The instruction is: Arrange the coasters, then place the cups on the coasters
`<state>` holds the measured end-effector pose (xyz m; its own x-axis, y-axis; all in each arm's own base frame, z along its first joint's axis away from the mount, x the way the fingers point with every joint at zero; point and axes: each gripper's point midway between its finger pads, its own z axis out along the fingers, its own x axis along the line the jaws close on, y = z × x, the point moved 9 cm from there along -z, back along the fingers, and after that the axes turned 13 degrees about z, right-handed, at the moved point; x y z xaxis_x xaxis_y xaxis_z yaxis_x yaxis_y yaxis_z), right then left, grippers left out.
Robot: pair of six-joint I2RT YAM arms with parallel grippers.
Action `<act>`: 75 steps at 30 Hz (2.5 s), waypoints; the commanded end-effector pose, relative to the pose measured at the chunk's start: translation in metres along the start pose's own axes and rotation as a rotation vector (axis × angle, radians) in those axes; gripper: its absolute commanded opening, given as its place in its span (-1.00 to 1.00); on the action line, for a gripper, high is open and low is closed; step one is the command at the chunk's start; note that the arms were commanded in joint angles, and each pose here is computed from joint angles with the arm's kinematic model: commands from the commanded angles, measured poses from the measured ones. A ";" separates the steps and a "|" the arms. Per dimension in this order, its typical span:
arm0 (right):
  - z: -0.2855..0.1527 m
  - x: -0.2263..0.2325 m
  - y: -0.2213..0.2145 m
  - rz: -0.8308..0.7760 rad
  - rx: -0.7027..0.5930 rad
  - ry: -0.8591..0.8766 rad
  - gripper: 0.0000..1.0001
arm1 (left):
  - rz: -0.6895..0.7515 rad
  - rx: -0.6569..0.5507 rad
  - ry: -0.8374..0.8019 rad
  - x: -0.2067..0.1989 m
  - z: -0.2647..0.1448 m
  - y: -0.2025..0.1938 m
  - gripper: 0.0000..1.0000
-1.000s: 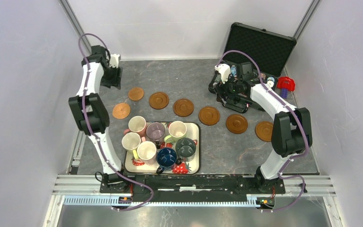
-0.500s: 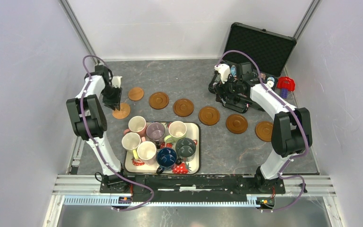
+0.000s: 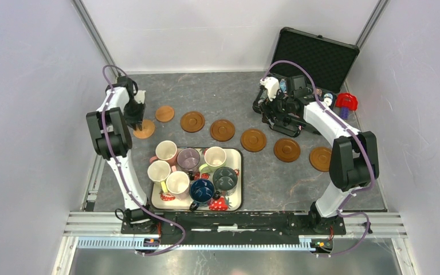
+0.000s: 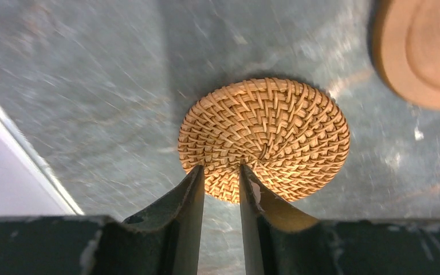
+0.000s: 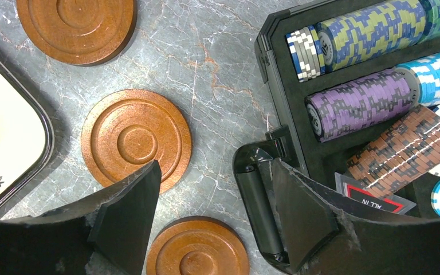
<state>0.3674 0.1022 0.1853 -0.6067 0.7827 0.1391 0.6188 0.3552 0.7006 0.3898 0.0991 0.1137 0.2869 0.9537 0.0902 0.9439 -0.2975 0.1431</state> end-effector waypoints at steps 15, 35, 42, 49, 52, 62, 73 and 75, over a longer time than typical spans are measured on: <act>-0.010 0.002 0.007 -0.042 -0.023 -0.027 0.56 | -0.068 -0.184 0.138 0.058 0.019 0.085 -0.18; -0.010 0.003 0.005 -0.036 -0.017 -0.019 0.55 | -0.048 -0.315 0.121 0.066 0.022 0.116 0.02; -0.011 0.004 0.009 -0.037 -0.028 -0.009 0.55 | -0.042 -0.449 0.163 0.070 -0.039 0.127 0.34; -0.013 0.005 0.011 -0.045 -0.040 -0.009 0.56 | -0.012 -0.659 0.165 0.050 -0.162 0.107 0.73; -0.015 0.006 0.013 -0.050 -0.054 -0.007 0.56 | 0.030 -0.678 0.144 0.029 -0.197 0.076 0.91; -0.025 0.016 0.009 -0.076 -0.078 0.022 0.60 | 0.415 -0.542 -0.198 -0.061 -0.223 -0.059 1.00; -0.027 0.020 -0.002 -0.077 -0.068 0.034 0.63 | 0.681 -0.326 -0.353 -0.060 -0.166 -0.140 0.80; -0.027 0.020 -0.001 -0.077 -0.069 0.035 0.62 | 0.702 -0.314 -0.355 -0.058 -0.153 -0.142 0.73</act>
<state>0.3419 0.1014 0.1935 -0.6447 0.7544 0.1236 0.5838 0.3815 0.7167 0.2199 0.0743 0.2524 0.7691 0.6349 -0.0732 0.5974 -0.6736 0.4352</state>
